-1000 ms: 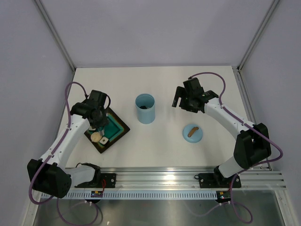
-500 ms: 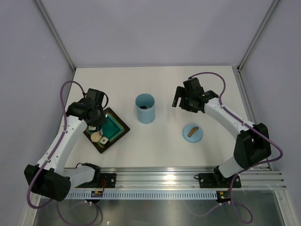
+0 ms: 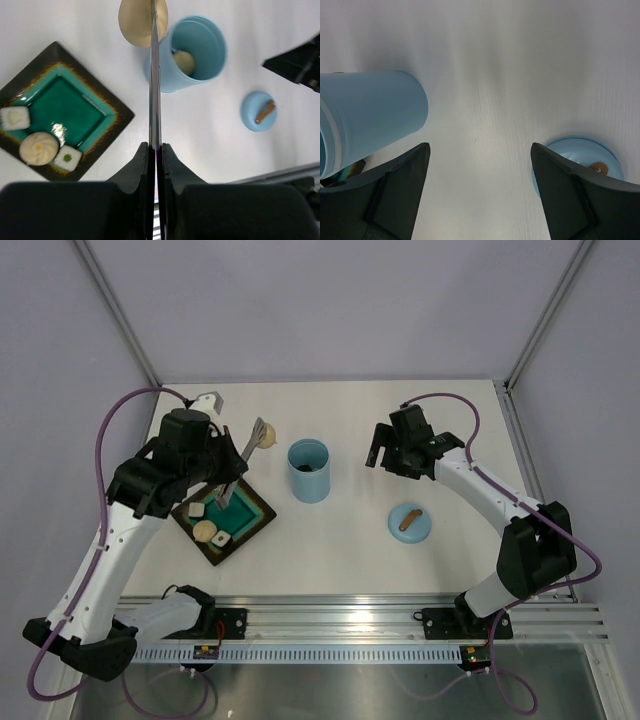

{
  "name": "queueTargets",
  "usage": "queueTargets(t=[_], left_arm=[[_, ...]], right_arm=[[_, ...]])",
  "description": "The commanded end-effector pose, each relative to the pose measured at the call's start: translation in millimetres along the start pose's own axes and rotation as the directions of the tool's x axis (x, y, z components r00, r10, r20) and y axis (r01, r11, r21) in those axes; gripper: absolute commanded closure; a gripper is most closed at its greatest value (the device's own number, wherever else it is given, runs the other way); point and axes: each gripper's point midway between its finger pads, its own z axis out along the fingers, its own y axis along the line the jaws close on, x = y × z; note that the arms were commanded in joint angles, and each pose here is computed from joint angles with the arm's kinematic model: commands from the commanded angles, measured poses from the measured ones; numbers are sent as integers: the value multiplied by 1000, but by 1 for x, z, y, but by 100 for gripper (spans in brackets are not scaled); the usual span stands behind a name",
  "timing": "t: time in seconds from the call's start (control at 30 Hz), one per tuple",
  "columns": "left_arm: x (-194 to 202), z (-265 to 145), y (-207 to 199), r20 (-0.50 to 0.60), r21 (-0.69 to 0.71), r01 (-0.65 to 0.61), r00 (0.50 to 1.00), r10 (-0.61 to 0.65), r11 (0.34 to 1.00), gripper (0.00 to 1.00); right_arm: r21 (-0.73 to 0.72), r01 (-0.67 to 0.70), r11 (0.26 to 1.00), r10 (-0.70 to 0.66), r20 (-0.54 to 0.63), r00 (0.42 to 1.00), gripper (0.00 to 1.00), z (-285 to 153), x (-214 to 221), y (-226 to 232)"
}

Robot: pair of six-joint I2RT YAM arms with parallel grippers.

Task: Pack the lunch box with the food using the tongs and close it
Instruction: Pick up the fake food from the plate, then place the fake food in the packing box.

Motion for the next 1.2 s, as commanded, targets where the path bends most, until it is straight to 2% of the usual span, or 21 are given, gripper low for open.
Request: queueTargets(t=[0.0,0.17,0.47,0.6,0.87,0.97,1.17], left_arm=[[-21,-6,-50,60,212,-47,998,34,976,100],[-9,6,-78,4,291,-68,998,70,954,100],[11,23,-78,-60,263,-67,995,86,963,100],[15,30,-68,-75,210,-78,993,96,975,93],[30,42,-59,-139,164,-72,986,96,984,65],[29,40,-57,-136,157,-76,986,98,985,58],[22,32,-59,-107,169,-78,989,97,983,60]], right_arm=[[-30,2,1000,0,64,998,10,-13,-17,11],[-29,1,1000,0,57,998,10,-11,-16,10],[-29,8,1000,-7,46,999,10,-4,-13,11],[-23,15,1000,-14,45,999,10,-2,-12,8],[-20,13,1000,-13,43,999,10,-2,-11,7],[-21,13,1000,-13,42,999,10,-2,-11,8],[-28,14,1000,-13,48,999,10,-5,-13,10]])
